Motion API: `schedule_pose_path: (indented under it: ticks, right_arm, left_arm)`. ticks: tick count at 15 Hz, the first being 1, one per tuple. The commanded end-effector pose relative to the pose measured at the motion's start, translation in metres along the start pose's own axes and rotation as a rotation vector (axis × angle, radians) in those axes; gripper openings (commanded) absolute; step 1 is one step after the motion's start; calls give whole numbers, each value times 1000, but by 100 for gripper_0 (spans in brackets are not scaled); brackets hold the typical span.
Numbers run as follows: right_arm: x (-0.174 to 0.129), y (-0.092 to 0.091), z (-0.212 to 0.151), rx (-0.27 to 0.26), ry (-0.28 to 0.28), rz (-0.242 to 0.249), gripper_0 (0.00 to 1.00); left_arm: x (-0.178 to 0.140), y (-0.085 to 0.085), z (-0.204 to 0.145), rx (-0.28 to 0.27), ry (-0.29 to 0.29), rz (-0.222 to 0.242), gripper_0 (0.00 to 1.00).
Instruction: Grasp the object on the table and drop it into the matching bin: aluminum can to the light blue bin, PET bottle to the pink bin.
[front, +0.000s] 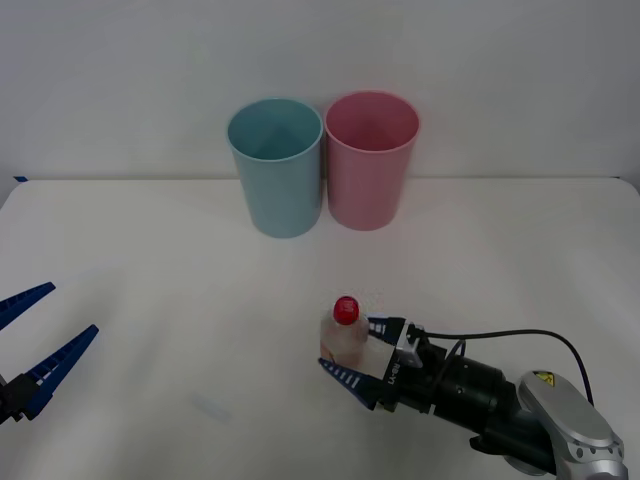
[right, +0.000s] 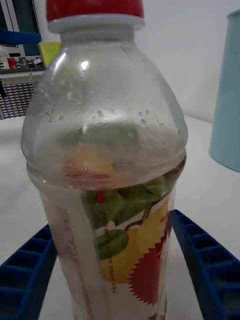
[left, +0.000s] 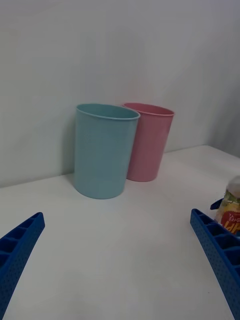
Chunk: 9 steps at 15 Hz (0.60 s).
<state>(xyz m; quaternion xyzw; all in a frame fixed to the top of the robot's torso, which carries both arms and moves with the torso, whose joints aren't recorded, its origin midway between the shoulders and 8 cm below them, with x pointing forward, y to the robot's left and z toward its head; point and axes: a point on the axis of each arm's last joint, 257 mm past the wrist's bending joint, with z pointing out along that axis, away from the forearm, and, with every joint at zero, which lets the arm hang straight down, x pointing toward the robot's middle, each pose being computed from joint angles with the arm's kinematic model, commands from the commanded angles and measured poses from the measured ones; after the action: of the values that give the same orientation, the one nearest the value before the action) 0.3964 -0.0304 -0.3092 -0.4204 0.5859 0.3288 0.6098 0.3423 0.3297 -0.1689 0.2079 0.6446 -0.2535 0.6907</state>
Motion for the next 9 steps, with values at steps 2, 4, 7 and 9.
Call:
schedule_pose_path:
  ticks: [2,4,7,9]
  right_arm:
    - [-2,0,1,1,-5,1,0]
    - [-2,-1,0,3,-7,1,0]
    - [-5,-5,-2,12,-16,3,0]
    - [-7,-11,-7,24,-23,-4,0]
  left_arm:
    - [0,0,0,0,0,0,100]
    - [0,0,0,0,0,0,100]
    - [0,0,0,0,0,0,100]
    - [0,0,0,0,0,0,100]
